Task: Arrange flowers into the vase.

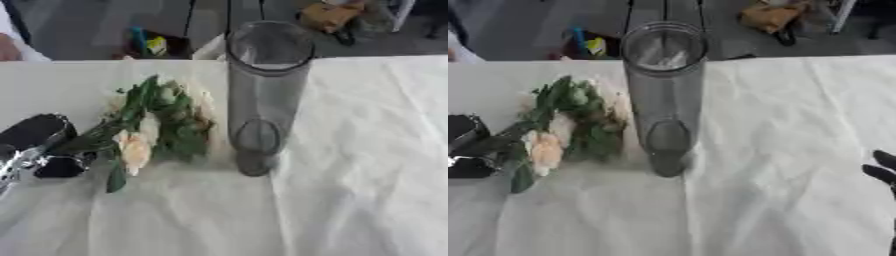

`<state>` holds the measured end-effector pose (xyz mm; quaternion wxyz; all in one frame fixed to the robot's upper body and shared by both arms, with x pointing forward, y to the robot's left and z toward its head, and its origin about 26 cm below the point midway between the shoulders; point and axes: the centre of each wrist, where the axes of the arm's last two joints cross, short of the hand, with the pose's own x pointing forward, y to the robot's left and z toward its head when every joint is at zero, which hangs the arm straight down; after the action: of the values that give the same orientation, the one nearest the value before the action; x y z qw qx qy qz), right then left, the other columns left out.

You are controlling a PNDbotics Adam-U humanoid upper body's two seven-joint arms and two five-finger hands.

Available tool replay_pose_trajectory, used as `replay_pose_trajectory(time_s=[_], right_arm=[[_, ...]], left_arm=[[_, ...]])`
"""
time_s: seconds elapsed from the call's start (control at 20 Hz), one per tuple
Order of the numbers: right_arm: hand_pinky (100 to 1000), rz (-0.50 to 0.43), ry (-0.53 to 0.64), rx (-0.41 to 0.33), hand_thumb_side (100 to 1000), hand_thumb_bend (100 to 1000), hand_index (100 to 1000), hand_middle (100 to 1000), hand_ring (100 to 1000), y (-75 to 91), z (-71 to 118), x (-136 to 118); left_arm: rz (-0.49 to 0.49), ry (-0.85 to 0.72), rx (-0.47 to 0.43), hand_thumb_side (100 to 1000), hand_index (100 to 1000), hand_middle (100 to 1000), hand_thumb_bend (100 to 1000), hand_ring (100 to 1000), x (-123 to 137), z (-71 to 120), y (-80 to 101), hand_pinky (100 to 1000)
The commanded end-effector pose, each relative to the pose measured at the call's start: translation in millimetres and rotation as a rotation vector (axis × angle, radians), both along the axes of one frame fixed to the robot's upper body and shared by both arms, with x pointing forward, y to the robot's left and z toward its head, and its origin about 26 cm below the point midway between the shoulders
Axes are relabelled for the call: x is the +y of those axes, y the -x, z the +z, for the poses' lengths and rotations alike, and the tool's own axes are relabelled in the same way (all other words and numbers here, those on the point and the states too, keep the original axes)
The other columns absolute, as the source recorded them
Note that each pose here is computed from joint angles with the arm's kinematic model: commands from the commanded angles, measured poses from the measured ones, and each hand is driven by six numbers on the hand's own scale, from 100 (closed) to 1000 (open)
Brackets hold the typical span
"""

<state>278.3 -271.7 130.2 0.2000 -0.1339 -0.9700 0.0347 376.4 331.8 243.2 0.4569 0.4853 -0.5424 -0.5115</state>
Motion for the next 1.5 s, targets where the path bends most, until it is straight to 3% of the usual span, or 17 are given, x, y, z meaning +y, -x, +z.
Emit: replay_pose_trajectory(time_s=[0.05,0.55,0.75,1.0,1.2,1.5], right_arm=[[727,-0.003,0.000,-0.018,1000,100,900,712,815,2.0,3.6,-2],[727,-0.011,-0.003,-0.018,1000,100,900,711,813,3.6,1.7,-5],[727,-0.014,-0.004,-0.017,1000,100,900,710,813,3.9,1.3,-5],[727,-0.016,-0.004,-0.016,1000,100,900,710,813,4.3,0.6,-6],[727,-0.019,-0.001,-0.013,1000,100,899,709,811,5.8,-1.2,-8],[724,-0.009,0.000,-0.016,1000,100,895,710,805,10.0,-4.7,-15]], left_arm=[[0.024,0.011,-0.076,484,109,100,100,100,9,29.0,11.4,100],[0.078,0.078,-0.194,468,109,100,100,100,14,56.7,30.7,100],[0.097,0.128,-0.242,517,108,100,100,100,17,65.7,36.6,100],[0.060,0.264,-0.316,559,107,100,100,100,14,79.2,44.0,100],[0.002,0.443,-0.452,609,106,100,100,100,8,101.4,51.2,100],[-0.095,0.674,-0.551,648,105,100,100,100,-2,121.5,49.6,100]])
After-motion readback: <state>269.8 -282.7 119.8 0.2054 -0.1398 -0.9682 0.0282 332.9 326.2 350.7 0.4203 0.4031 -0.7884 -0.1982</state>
